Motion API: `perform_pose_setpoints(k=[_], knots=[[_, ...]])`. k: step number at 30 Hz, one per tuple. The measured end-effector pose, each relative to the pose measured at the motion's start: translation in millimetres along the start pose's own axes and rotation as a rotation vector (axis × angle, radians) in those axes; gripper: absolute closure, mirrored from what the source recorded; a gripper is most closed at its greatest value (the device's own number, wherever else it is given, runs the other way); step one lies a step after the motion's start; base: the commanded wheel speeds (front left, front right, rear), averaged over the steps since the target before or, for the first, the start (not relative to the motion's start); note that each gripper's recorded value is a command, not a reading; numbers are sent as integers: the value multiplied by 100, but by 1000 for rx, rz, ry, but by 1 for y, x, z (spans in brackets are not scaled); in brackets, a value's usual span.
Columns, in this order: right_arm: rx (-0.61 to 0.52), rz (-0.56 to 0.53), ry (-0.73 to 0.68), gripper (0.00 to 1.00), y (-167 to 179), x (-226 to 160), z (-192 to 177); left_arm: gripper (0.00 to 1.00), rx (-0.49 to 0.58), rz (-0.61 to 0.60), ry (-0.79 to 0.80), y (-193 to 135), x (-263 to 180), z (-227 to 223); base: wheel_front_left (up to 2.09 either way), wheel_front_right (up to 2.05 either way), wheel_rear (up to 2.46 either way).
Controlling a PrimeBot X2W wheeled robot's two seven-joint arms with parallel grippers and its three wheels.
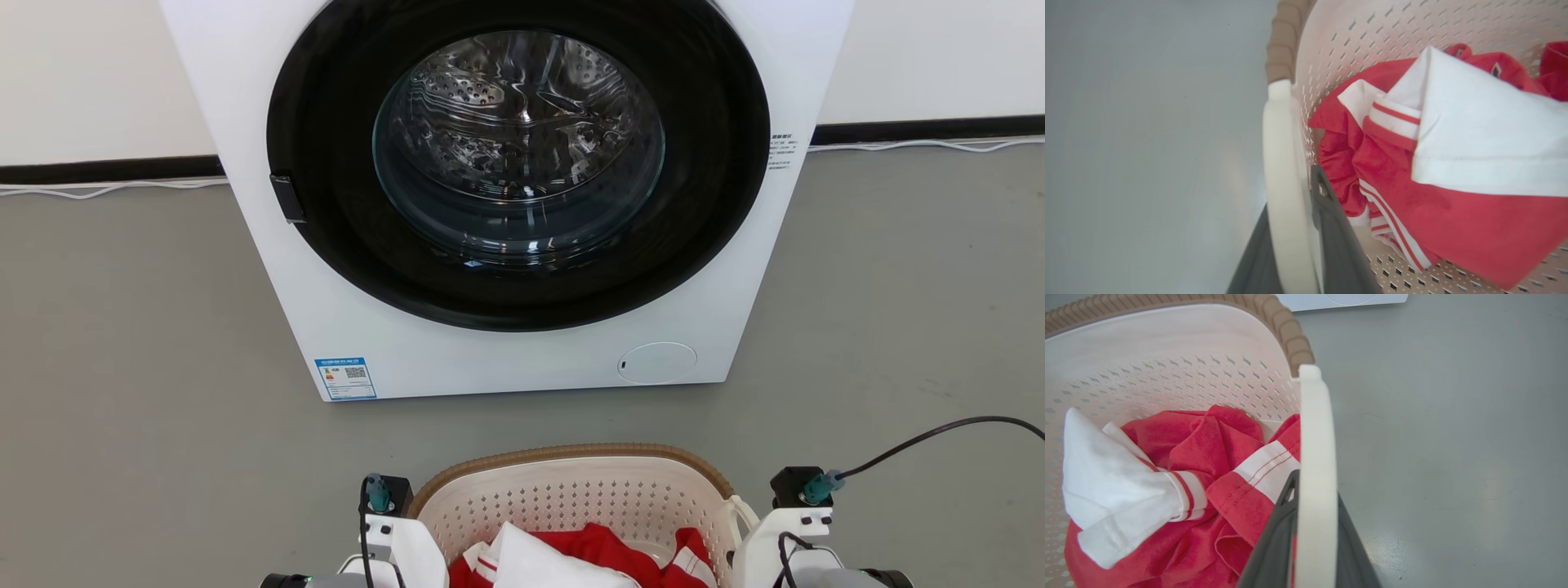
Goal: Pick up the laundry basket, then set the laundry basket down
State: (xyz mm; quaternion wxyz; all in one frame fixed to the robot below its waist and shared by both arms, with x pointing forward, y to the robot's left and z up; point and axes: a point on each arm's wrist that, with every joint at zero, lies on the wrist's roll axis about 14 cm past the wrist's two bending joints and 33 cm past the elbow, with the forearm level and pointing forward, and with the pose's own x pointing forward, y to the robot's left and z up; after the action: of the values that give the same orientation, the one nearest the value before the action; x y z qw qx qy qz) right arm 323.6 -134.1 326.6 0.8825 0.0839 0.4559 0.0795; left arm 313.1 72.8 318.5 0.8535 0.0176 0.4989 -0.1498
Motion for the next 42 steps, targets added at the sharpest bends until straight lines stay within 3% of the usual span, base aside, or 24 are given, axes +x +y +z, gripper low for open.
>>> perform_pose_setpoints(k=[42], knots=[[7, 2, 18, 100, 0, 6, -3, 100, -7, 5, 15, 4, 5, -2, 0, 0, 0]])
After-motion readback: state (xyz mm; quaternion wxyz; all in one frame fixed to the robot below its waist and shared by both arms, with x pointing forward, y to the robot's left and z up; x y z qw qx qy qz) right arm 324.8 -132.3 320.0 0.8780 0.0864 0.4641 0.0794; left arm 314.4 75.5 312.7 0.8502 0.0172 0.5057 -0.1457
